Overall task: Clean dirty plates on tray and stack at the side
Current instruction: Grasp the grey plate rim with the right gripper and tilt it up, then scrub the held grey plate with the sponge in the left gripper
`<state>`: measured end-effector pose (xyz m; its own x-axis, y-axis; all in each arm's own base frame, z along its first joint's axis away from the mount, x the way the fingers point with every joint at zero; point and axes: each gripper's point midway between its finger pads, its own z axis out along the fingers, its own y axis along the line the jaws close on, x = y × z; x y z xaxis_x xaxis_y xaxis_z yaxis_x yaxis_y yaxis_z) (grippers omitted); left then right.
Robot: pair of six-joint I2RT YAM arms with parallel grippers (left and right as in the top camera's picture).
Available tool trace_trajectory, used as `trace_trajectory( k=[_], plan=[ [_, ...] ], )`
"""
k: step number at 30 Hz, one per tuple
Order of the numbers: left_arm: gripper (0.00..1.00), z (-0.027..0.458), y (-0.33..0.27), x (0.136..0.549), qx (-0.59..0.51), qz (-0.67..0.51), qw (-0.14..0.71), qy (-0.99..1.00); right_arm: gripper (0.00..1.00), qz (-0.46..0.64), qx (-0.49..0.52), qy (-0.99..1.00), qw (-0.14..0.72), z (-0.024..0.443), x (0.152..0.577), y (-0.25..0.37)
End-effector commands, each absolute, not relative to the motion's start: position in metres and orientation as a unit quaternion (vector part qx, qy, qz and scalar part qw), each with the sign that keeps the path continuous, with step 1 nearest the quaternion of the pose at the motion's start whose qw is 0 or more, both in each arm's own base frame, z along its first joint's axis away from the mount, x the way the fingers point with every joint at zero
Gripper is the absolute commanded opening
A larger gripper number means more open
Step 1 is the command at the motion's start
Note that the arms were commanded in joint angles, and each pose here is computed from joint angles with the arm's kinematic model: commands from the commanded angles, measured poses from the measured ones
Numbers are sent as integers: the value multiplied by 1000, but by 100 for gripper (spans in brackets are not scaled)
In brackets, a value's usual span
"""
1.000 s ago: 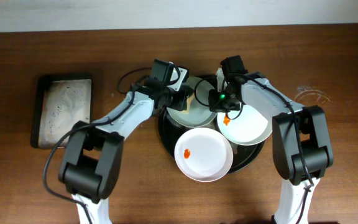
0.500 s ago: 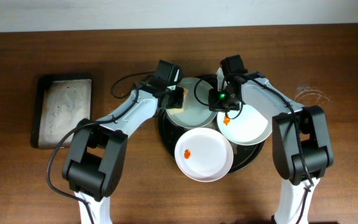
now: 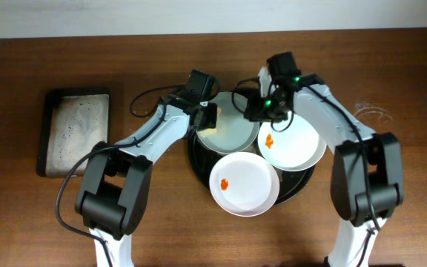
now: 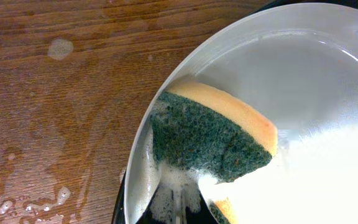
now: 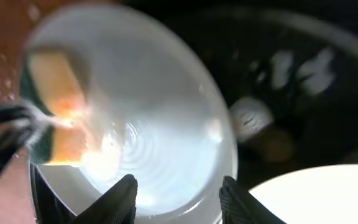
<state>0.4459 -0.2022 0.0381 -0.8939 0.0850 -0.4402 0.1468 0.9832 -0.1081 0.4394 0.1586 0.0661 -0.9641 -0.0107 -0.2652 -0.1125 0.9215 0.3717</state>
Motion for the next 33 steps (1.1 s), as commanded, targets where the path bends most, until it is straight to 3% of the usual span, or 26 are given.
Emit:
trace_trajectory(
  k=[1, 6, 17, 20, 21, 22, 26, 33],
  plan=[
    [0, 18, -187, 447, 58, -35, 210, 975, 45, 150, -33, 975, 164, 80, 450, 136],
    [0, 18, -187, 447, 57, -35, 210, 975, 36, 123, -27, 982, 139, 53, 446, 128],
    [0, 20, -191, 451, 58, -44, 219, 973, 33, 188, -67, 976, 89, 9, 436, 158],
    [0, 21, -193, 451, 59, -50, 220, 973, 25, 212, -71, 971, 83, 4, 435, 167],
    [0, 21, -195, 451, 60, -55, 219, 972, 16, 211, -70, 971, 83, 4, 435, 167],
    [0, 21, -198, 451, 62, -62, 218, 972, 4, 212, -69, 971, 86, 7, 436, 165],
    [0, 22, -209, 448, 69, -92, 212, 970, 4, 211, -68, 968, 116, 35, 443, 159],
    [0, 26, -232, 442, 89, -128, 209, 965, 4, 99, -36, 980, 170, 88, 443, 118]
  ],
)
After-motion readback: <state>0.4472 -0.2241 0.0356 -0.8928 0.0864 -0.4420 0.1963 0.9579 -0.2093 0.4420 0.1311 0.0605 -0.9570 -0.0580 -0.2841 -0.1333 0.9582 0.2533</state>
